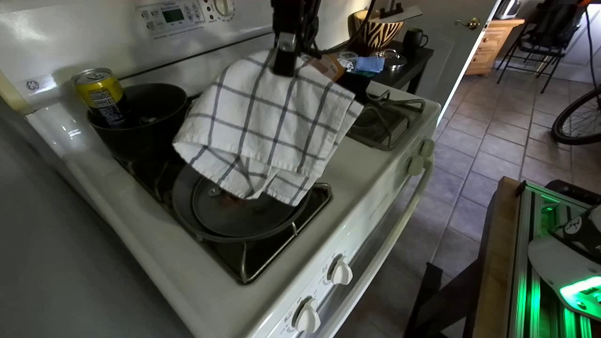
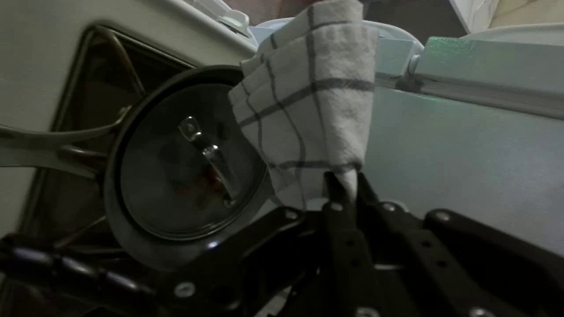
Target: Fold the towel, then put the towel on the pan
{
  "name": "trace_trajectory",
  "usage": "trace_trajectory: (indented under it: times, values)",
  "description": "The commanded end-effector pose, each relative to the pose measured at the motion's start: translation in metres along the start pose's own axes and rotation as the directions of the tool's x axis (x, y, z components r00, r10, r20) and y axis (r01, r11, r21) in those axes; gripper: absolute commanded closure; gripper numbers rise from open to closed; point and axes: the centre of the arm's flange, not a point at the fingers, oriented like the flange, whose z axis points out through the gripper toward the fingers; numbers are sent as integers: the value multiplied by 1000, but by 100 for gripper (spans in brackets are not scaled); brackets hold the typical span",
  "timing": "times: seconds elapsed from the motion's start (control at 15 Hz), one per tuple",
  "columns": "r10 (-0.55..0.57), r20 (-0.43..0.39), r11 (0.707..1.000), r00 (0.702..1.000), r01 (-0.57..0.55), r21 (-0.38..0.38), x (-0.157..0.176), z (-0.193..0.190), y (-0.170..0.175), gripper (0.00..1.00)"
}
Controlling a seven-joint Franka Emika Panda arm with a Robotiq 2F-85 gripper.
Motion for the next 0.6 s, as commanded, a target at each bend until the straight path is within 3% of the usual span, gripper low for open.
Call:
trace_trajectory:
  times: [0.0,0.33,0.53]
  values:
    - [-17,6,996,1000,17,88,36,25,0,98]
    - [23,79,997,997,-29,76,51,59,18,98]
    - [64,112,998,992,-64,-2,54,65,35,98]
